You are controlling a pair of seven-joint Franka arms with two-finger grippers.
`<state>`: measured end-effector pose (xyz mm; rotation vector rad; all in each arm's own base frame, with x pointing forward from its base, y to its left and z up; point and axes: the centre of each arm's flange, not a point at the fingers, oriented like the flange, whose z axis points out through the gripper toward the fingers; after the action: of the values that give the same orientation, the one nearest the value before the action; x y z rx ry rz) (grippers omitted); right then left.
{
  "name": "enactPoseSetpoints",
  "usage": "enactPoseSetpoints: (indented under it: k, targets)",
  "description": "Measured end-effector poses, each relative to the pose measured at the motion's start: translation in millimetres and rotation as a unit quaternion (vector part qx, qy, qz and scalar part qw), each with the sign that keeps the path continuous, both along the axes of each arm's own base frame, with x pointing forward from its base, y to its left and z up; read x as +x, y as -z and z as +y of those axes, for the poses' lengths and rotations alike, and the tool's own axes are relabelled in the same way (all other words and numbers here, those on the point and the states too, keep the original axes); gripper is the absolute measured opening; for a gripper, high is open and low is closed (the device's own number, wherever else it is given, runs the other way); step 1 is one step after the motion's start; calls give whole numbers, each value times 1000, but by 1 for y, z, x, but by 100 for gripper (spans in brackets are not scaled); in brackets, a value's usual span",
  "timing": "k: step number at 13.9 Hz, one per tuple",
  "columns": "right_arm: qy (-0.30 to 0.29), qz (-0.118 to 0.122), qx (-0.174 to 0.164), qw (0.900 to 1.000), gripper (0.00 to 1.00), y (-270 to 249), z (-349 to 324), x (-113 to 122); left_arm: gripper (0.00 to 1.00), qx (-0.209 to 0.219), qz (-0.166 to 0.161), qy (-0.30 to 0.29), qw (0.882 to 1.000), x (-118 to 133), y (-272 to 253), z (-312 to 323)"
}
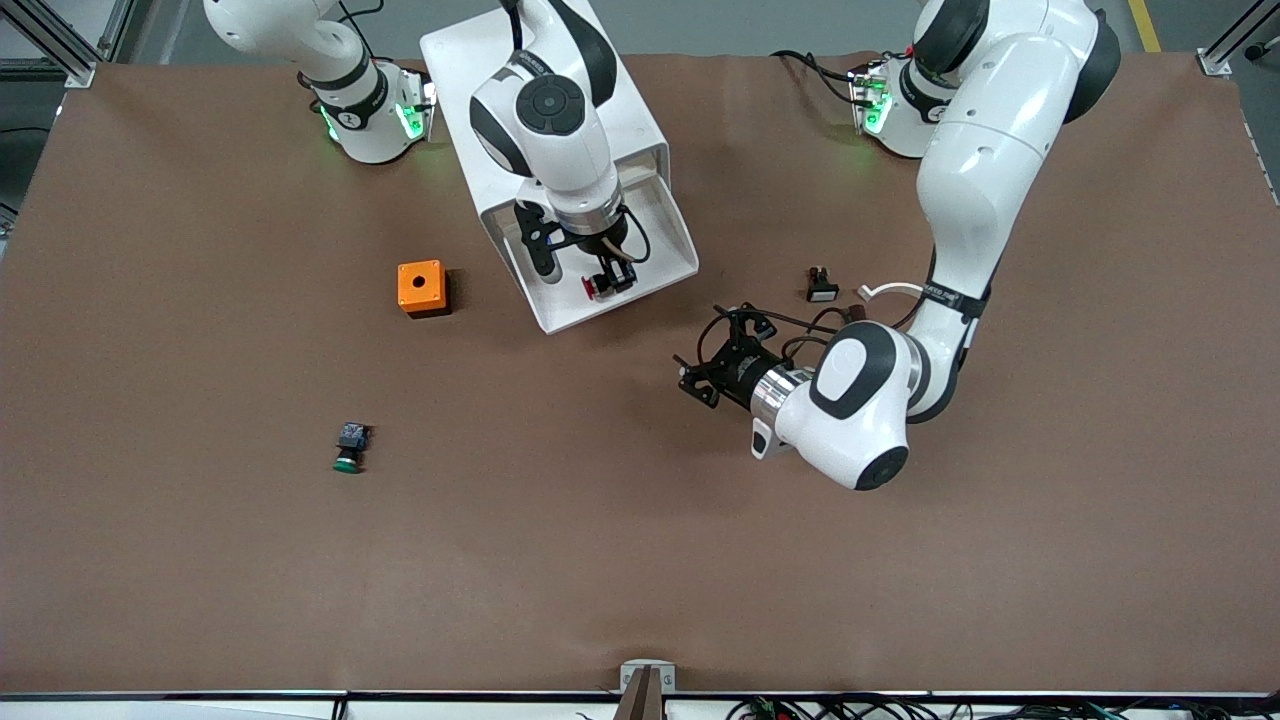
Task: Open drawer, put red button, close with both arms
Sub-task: 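Lower the red button into the open drawer and open the right gripper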
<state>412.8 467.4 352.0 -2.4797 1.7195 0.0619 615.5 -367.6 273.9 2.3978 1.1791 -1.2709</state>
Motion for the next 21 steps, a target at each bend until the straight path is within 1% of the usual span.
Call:
enactPoseSetpoints:
  k: [1, 2, 4, 6, 7, 8, 9, 10, 11, 12, 14, 15, 16, 18, 19, 21]
  targets:
    - [2, 0, -2, 1000, 41, 2, 0, 0, 100, 15, -43, 17, 999, 2, -12, -2]
    - [4, 0, -3, 1000, 41, 4, 0, 0, 100, 34, -87, 35, 995, 2, -23, -8]
    - [7, -1, -4, 1000, 44, 4, -2, 2, 100, 62, -154, 60, 984, -1, -37, -27]
    - [10, -4, -4, 1000, 61, 2, -4, 7, 100, 84, -201, 80, 973, -5, -38, -43]
    - [9, -7, -3, 1000, 72, 0, -6, 11, 100, 92, -218, 88, 968, -6, -38, -48]
    - [4, -12, -1, 1000, 81, -5, -10, 17, 100, 99, -235, 97, 962, -6, -38, -52]
    - [-3, -15, -1, 1000, 92, -12, -15, 26, 100, 110, -254, 109, 955, -7, -39, -56]
    - [-12, -13, -4, 1000, 100, -21, -24, 36, 100, 121, -272, 123, 947, -10, -41, -62]
    - [-24, -9, -10, 1000, 100, -34, -35, 48, 100, 128, -285, 134, 941, -13, -43, -68]
    - [-44, -4, -16, 999, 100, -48, -47, 60, 100, 130, -293, 140, 937, -16, -44, -73]
    - [-100, 3, -26, 995, 100, -80, -73, 82, 100, 133, -306, 145, 931, -17, -48, -77]
    - [-128, 4, -28, 991, 100, -94, -89, 93, 100, 139, -315, 151, 927, -17, -50, -78]
    - [-157, 2, -28, 987, 100, -108, -107, 103, 100, 144, -323, 158, 922, -18, -53, -80]
    - [-214, -1, -29, 976, 100, -126, -147, 120, 100, 145, -334, 166, 917, -23, -59, -87]
    - [-236, 2, -30, 971, 100, -132, -173, 130, 100, 142, -341, 168, 914, -26, -61, -93]
    - [-262, 3, -29, 965, 100, -140, -213, 144, 100, 137, -350, 175, 910, -35, -61, -106]
